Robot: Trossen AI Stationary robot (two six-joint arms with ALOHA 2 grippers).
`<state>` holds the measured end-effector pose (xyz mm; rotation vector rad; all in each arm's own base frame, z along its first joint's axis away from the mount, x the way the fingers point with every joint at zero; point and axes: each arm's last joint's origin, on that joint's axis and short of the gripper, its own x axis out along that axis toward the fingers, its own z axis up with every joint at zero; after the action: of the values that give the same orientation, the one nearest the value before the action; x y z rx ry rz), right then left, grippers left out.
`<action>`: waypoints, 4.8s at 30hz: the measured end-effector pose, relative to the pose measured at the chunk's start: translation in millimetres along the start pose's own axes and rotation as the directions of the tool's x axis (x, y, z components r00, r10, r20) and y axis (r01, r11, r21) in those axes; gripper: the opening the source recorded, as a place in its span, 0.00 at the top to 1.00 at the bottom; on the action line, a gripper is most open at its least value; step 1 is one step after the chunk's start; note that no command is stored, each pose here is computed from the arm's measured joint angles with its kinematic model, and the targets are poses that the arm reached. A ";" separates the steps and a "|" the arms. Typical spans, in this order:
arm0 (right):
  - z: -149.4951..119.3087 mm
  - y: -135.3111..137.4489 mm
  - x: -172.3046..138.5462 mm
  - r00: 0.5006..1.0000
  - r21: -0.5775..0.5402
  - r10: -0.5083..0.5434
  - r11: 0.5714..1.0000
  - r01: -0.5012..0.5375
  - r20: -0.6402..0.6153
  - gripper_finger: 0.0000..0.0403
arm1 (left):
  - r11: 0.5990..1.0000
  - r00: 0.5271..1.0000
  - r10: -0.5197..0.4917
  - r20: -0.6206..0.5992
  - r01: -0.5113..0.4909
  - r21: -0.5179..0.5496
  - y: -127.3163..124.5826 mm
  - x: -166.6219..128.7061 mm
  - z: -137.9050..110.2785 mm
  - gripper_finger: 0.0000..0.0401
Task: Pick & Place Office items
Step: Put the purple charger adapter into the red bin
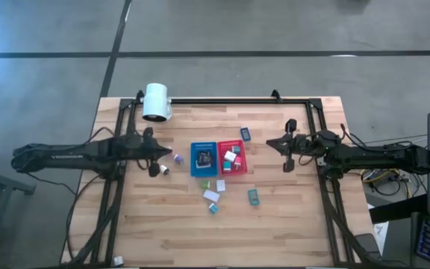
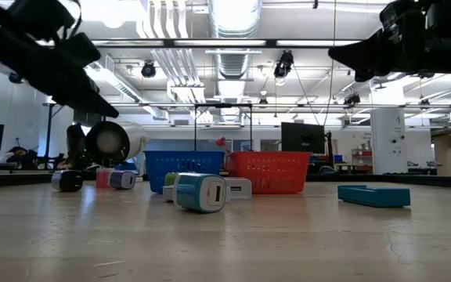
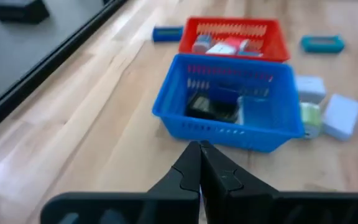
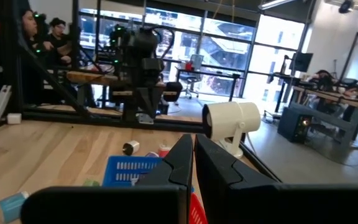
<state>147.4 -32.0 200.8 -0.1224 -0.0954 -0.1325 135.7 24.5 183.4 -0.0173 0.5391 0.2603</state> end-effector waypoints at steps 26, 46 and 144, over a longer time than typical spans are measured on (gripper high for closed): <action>-2.4 0.3 0.0 1.000 0.018 0.001 1.000 -0.001 -0.025 0.97 | 0.861 0.687 -0.110 -0.718 0.427 0.277 8.9 95.1 59.8 0.53; -2.3 0.3 0.0 1.000 0.010 0.002 1.000 -0.002 -0.024 0.97 | 0.847 0.611 -0.148 -0.778 0.485 0.219 23.2 129.7 34.2 0.47; -6.9 0.4 2.0 0.998 -0.001 0.002 1.000 -0.003 -0.059 0.97 | 0.897 0.892 -0.434 -0.124 0.440 0.026 -26.7 244.4 96.8 0.60</action>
<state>150.0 -32.7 194.2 -0.1192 -0.0365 -0.1335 393.1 65.7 140.6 -0.1012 0.6420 -0.1993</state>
